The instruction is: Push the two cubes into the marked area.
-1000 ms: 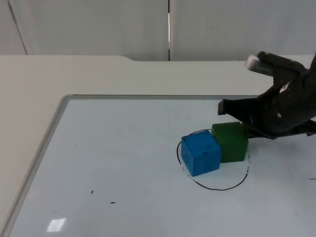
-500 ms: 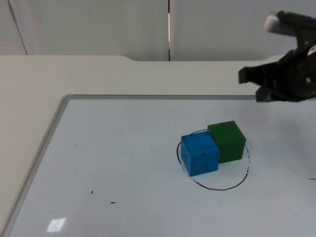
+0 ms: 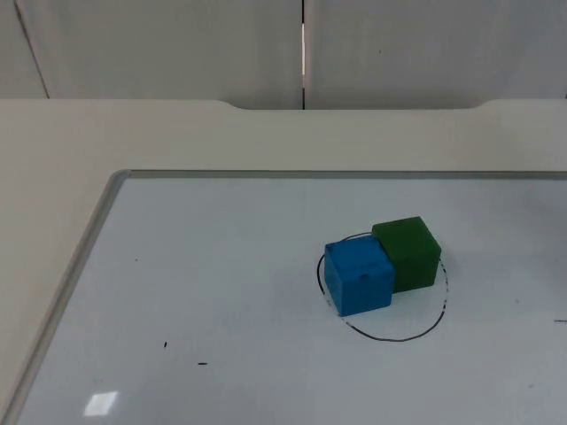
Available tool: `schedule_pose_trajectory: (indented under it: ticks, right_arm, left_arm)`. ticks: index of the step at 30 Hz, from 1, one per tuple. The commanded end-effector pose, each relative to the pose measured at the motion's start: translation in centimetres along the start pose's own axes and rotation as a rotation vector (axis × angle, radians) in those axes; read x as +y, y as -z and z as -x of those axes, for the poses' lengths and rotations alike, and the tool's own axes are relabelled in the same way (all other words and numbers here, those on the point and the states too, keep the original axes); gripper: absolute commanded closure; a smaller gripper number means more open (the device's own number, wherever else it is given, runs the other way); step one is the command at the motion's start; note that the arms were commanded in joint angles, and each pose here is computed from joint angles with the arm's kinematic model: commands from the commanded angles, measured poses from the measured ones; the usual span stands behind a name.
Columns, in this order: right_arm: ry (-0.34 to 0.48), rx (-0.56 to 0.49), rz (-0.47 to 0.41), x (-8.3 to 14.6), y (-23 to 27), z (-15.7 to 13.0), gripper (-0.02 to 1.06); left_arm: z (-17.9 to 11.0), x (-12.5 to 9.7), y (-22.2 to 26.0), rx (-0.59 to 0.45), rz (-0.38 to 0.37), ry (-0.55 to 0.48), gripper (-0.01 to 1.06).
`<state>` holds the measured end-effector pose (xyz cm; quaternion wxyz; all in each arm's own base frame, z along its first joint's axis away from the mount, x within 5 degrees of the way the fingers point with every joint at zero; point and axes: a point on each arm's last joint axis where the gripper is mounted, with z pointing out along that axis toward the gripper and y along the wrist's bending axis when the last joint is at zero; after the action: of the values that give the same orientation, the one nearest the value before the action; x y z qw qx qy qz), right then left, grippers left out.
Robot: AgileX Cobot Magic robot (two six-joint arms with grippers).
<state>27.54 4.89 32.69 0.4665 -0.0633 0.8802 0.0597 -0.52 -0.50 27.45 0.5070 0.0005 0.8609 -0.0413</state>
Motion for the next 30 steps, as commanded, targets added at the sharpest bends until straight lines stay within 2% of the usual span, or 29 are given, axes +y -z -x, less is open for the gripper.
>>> schedule_pose_trajectory:
  ticks: [1,10,19,30]
  right_arm:
    - [0.019,-0.028,-0.007,-0.1,1.9,0.5,1.04]
    - [0.025,-0.159,0.001,0.2,9.1,1.1,1.04]
    - [0.043,-0.179,0.004,0.3,13.3,-0.4,1.04]
    - [0.04,-0.205,0.014,0.3,17.1,-6.0,1.04]
  left_arm:
    - [0.0,0.0,-0.1,-0.01,-0.002,0.002,1.05]
    - [0.0,0.0,-0.1,-0.01,-0.002,0.002,1.05]
    - [0.0,0.0,0.0,-0.014,-0.002,0.002,1.05]
    - [0.0,0.0,0.0,-0.014,-0.002,0.002,1.05]
